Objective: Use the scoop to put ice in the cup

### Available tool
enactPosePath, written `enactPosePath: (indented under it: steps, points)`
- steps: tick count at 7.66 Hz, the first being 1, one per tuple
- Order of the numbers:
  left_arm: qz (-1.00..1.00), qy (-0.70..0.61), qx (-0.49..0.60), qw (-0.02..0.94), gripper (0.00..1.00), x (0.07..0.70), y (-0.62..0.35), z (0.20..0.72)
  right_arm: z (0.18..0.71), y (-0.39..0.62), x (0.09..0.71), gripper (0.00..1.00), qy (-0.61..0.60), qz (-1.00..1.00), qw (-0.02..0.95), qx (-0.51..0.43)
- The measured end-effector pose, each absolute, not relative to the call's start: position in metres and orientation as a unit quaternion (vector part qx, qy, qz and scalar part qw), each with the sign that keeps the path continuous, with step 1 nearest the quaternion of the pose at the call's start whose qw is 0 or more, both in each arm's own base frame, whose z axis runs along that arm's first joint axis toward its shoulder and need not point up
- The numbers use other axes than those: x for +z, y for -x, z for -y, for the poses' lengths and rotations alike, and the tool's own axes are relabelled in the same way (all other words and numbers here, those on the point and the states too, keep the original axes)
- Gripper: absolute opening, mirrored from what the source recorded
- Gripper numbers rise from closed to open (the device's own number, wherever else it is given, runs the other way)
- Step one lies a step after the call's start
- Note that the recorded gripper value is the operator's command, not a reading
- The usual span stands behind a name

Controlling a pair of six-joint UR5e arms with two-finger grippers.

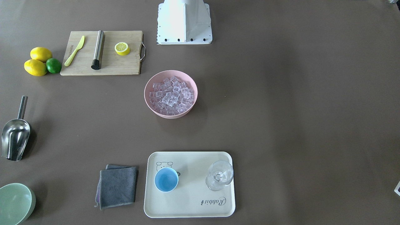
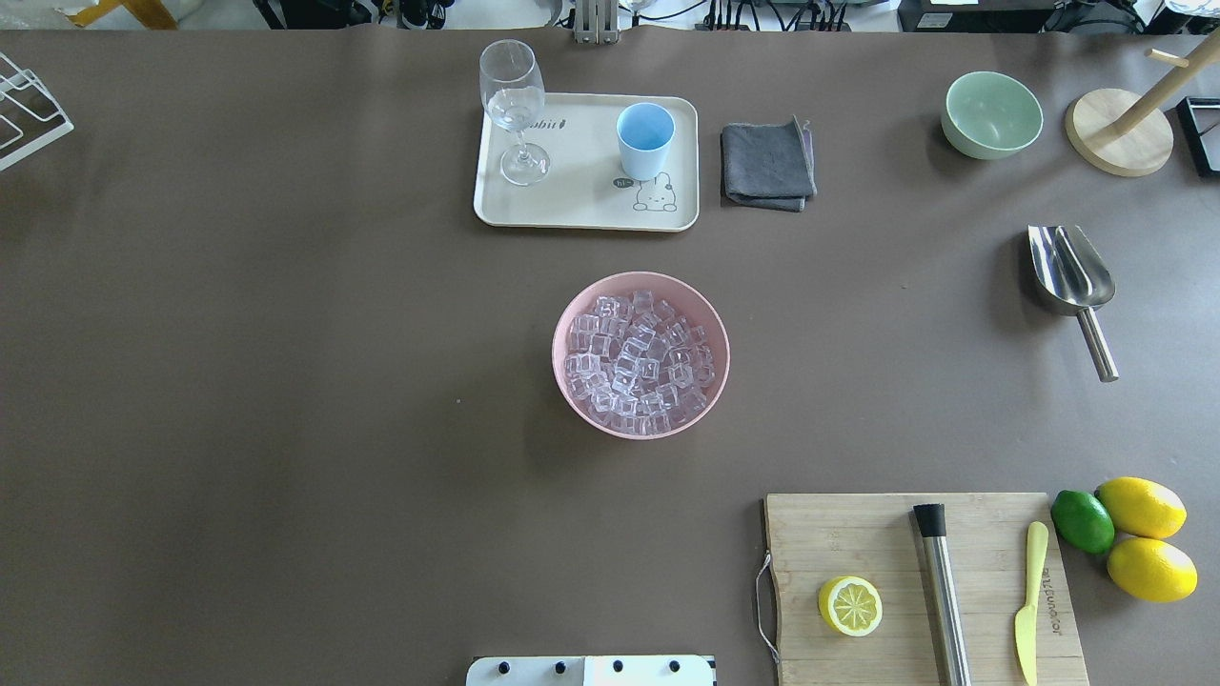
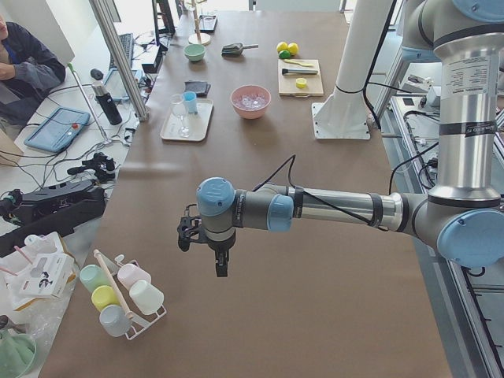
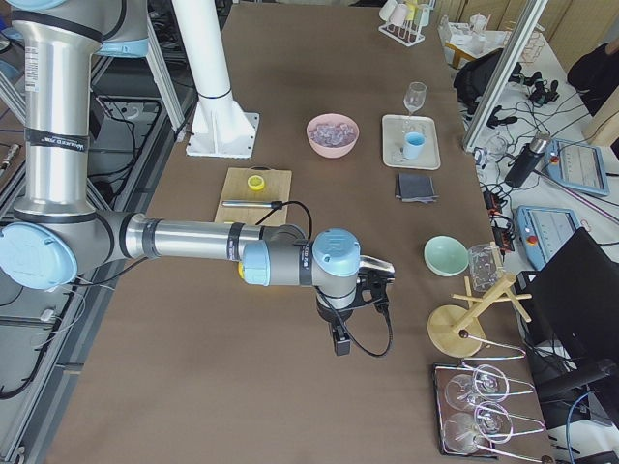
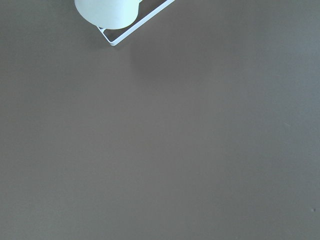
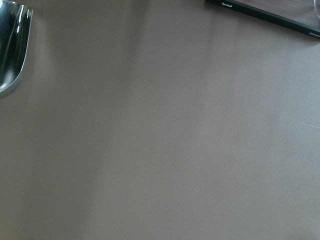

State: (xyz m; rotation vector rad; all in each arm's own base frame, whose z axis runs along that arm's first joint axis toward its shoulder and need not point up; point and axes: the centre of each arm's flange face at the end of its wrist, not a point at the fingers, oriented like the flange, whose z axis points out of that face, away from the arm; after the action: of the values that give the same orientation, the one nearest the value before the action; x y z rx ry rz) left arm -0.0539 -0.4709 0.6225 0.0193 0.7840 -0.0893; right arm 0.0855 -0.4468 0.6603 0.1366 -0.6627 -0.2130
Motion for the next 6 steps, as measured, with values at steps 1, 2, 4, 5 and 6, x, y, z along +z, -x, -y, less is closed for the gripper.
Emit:
enactPosePath:
  steps: [1, 2, 4, 5, 6]
  points:
    - [-0.381, -0.014, -0.034, 0.924, 0.98, 0.6195, 0.0524, 0.4711, 0.4419, -0.0860, 0.6609, 1.00, -0.067, 0.329, 0.937, -0.103]
    - [-0.380, -0.022, -0.011, 0.925, 0.98, 0.6185, 0.0509, 0.4714, 0.4379, -0.0877, 0.6602, 1.00, -0.068, 0.333, 0.935, -0.101]
    - [-0.380, -0.027, 0.009, 0.924, 0.98, 0.6188, 0.0494, 0.4713, 0.4349, -0.0896, 0.6592, 1.00, -0.070, 0.335, 0.934, -0.099]
    - [-0.380, -0.028, 0.013, 0.924, 0.98, 0.6184, 0.0485, 0.4717, 0.4344, -0.0902, 0.6594, 1.00, -0.070, 0.335, 0.934, -0.097]
    - [-0.381, -0.029, 0.015, 0.924, 0.98, 0.6180, 0.0477, 0.4721, 0.4325, -0.0918, 0.6603, 1.00, -0.070, 0.336, 0.934, -0.094]
